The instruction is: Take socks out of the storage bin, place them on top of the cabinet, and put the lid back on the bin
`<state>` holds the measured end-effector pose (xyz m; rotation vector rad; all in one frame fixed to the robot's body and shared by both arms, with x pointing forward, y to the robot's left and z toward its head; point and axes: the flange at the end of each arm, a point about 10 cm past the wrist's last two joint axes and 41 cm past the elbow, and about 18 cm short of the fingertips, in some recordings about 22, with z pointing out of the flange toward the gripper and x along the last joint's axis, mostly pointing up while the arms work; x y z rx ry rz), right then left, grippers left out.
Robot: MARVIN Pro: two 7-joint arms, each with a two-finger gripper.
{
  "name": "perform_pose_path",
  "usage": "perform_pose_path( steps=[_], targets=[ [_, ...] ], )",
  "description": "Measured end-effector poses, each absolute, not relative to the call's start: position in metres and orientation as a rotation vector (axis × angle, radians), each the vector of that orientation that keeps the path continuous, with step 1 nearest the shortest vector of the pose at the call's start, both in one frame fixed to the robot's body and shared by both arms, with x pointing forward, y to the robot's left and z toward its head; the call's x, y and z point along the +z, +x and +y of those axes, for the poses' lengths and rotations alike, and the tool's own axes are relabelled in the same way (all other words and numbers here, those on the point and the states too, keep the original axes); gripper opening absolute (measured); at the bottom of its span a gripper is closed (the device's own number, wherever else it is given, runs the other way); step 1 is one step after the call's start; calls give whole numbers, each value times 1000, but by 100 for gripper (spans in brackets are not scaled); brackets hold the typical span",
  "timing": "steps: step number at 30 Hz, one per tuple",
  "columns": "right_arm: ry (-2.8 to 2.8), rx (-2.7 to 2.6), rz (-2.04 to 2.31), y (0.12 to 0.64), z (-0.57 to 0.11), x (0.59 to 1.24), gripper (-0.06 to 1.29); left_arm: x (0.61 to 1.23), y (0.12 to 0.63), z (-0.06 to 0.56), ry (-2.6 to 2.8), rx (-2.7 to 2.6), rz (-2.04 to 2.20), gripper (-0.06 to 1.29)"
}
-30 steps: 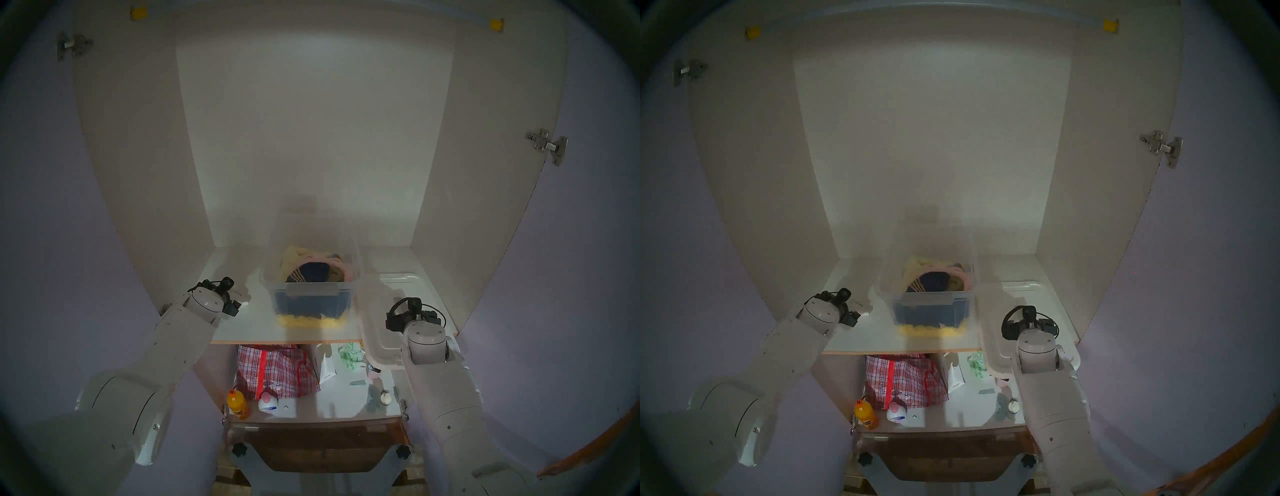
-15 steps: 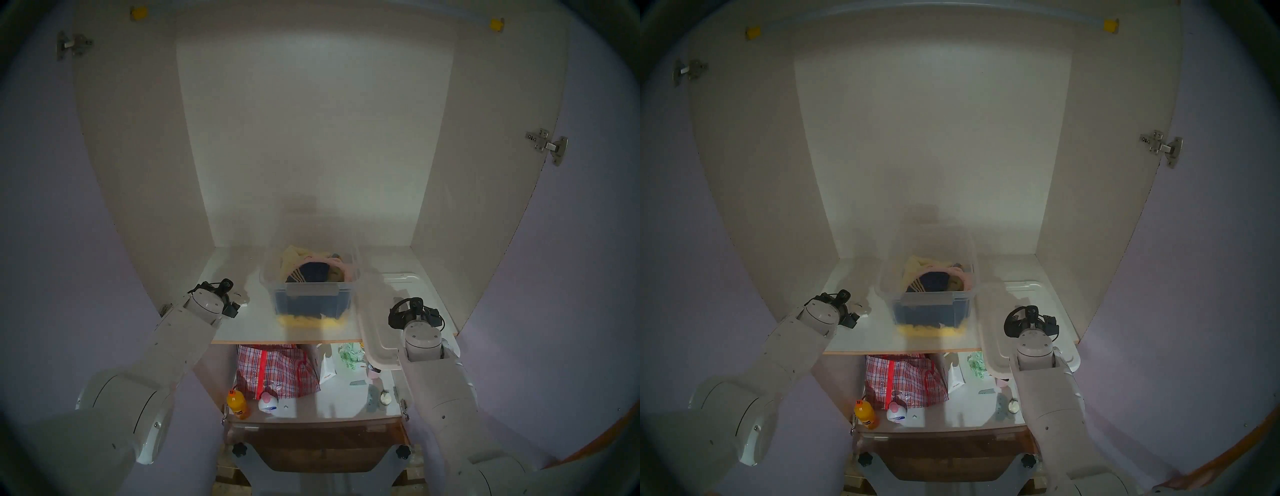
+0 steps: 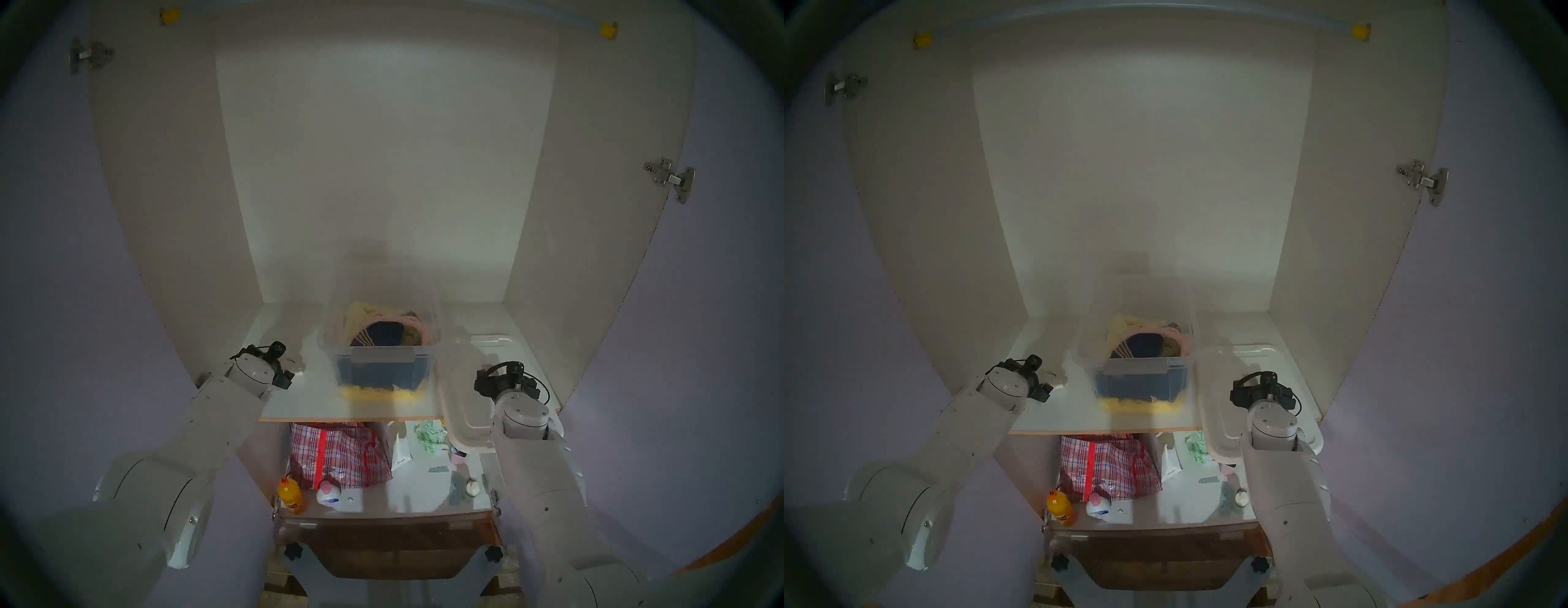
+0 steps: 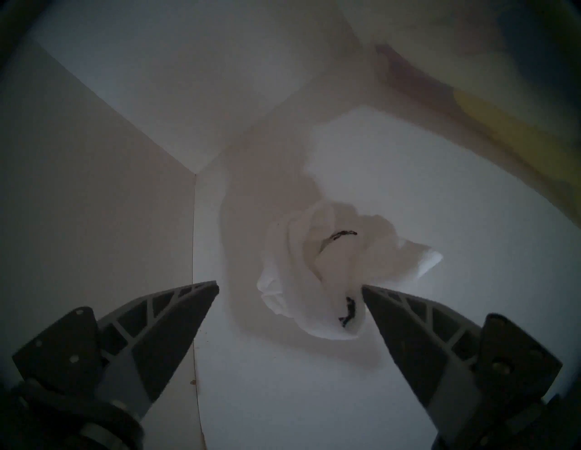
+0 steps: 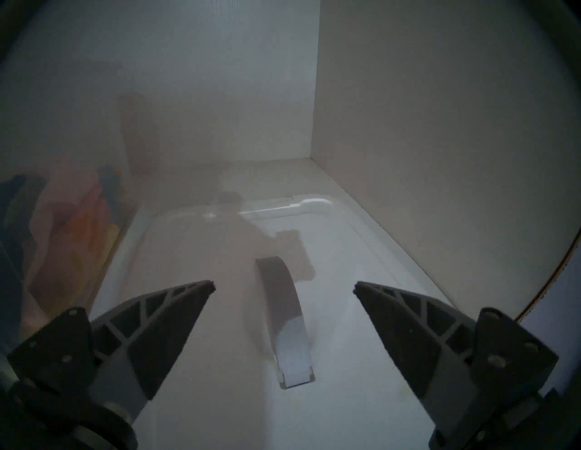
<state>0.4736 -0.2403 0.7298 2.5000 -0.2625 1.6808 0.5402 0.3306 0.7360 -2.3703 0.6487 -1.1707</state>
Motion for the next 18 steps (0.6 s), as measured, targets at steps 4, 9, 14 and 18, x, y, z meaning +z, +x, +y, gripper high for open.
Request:
perform_pose_path(
  steps=[4,9,14,18],
  targets=[
    [2510,1690,-267,474,-240,730,124,736,540,331,-2370,-1171,648,122],
    [2545,1692,-168,477,-235,727,124,736,540,331,-2370,-1171,648,122],
    [2611,1646,-120,490,-238,716,124,736,540,330,-2370,-1171,647,122],
    [2678,1555,-136,501,-246,699,124,736,540,330,-2370,-1171,647,122]
  ],
)
